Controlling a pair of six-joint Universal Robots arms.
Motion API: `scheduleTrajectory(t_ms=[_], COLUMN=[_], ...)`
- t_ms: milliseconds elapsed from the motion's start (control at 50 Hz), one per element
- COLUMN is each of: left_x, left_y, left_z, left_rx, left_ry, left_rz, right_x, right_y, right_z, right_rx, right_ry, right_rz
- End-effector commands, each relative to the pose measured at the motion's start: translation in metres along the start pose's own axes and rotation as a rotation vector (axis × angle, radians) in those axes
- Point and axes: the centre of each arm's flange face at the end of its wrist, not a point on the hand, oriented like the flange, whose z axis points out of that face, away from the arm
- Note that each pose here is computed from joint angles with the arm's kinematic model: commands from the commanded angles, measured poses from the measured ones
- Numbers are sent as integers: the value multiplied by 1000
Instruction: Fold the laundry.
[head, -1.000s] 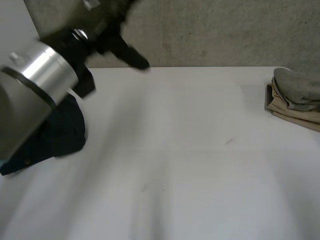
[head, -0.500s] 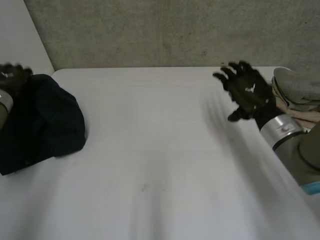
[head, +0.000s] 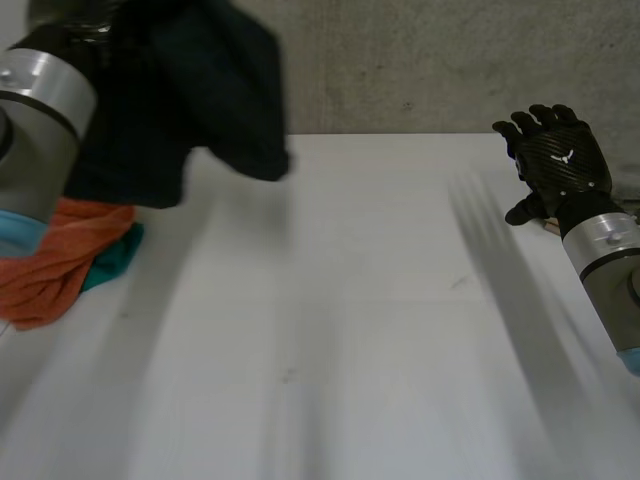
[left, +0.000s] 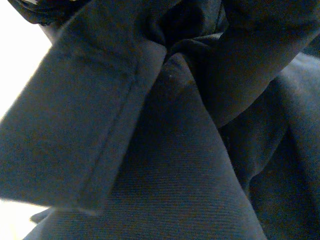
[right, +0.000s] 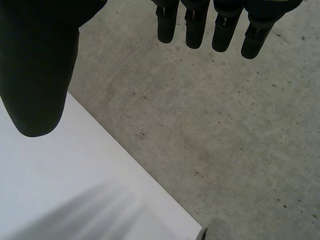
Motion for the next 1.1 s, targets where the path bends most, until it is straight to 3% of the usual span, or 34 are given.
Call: scheduleTrajectory(t_ms=[20,180,260,320,400,480,600,680,780,940,1040,1100], left_x=[79,134,139,131,93,67,44,37,39,63,76,71], left_y=[38,143,155,144,104,82,80,100,141,198,190,166], left_z=[-34,-86,-111,-112,-88,-70,-54,-50,-54,-83,-89,-80], left_rx=[-181,-554,-688,-693,-561,-443,-398,-446,-568,-787,-807,-767], left_ry=[142,231,253,232,114,86,192,296,359,479,503,439], left_rz=[-111,-71,-47,-37,-60,-78,-94,-105,-103,-9,4,20], right_x=[6,11,8,5,-2,-15,-44,-70,-105,-139,-135,-128], right_y=[-1,3,9,11,10,4,-2,1,5,11,4,-8], right_z=[-1,1,1,-3,-13,-28,-57,-78,-98,-106,-94,-78], right_rx=[-28,-79,-125,-198,-334,-487,-677,-743,-774,-768,-688,-584], right_ry=[16,12,-1,-17,-60,-112,-103,-111,-159,-137,-72,-74], right_rz=[13,50,61,82,137,264,569,685,749,791,775,743])
